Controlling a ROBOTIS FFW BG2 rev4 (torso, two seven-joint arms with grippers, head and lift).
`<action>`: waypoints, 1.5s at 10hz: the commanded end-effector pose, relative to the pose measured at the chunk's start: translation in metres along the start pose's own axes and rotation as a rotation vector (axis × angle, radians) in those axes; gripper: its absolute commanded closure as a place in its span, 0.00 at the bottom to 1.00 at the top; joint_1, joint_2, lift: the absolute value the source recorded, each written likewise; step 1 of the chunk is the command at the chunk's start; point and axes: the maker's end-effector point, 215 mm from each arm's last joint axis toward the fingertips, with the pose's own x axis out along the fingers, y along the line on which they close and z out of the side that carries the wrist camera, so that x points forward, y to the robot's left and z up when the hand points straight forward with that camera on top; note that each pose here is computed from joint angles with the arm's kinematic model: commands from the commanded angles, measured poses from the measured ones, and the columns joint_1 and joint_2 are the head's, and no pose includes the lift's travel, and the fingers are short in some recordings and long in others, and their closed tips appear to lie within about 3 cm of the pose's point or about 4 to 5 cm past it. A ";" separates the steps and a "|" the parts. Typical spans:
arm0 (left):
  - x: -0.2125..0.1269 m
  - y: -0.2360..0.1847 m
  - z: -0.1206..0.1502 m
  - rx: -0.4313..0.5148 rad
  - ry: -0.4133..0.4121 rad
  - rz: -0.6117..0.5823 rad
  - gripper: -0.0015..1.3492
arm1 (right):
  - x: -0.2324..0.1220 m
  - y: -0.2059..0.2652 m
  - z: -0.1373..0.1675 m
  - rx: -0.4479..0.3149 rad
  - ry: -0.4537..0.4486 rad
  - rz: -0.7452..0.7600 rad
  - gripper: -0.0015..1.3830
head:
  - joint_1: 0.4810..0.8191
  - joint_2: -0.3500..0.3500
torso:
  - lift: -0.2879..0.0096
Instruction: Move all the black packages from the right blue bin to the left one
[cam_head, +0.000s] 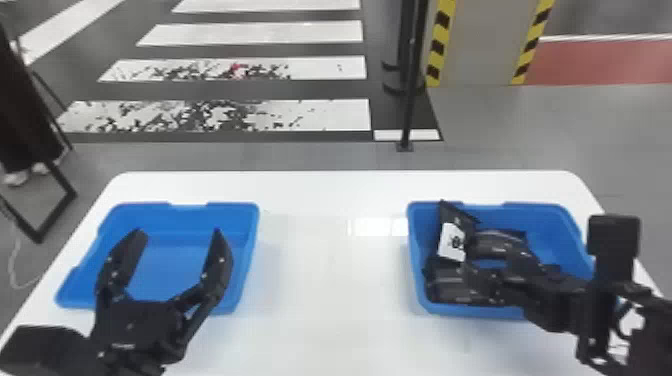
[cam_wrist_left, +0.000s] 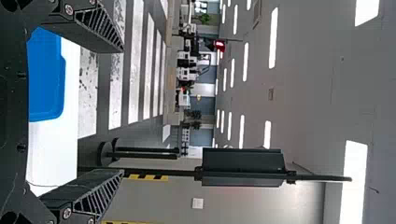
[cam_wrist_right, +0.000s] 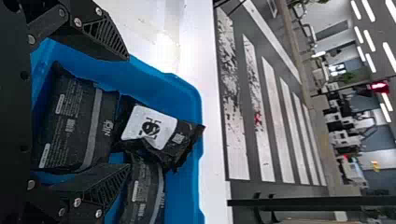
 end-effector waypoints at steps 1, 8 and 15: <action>0.000 -0.001 -0.002 -0.001 0.004 -0.003 0.09 | 0.013 -0.006 -0.021 0.022 0.102 -0.012 0.20 | 0.63 0.58 | 0.52; 0.000 -0.002 -0.006 -0.009 0.011 -0.004 0.09 | 0.053 -0.017 -0.037 0.060 0.211 -0.010 0.20 | 0.63 0.58 | 0.52; -0.001 0.001 -0.007 -0.026 0.001 0.002 0.09 | 0.050 -0.008 -0.025 0.056 0.158 -0.001 0.85 | 0.63 0.62 | 0.52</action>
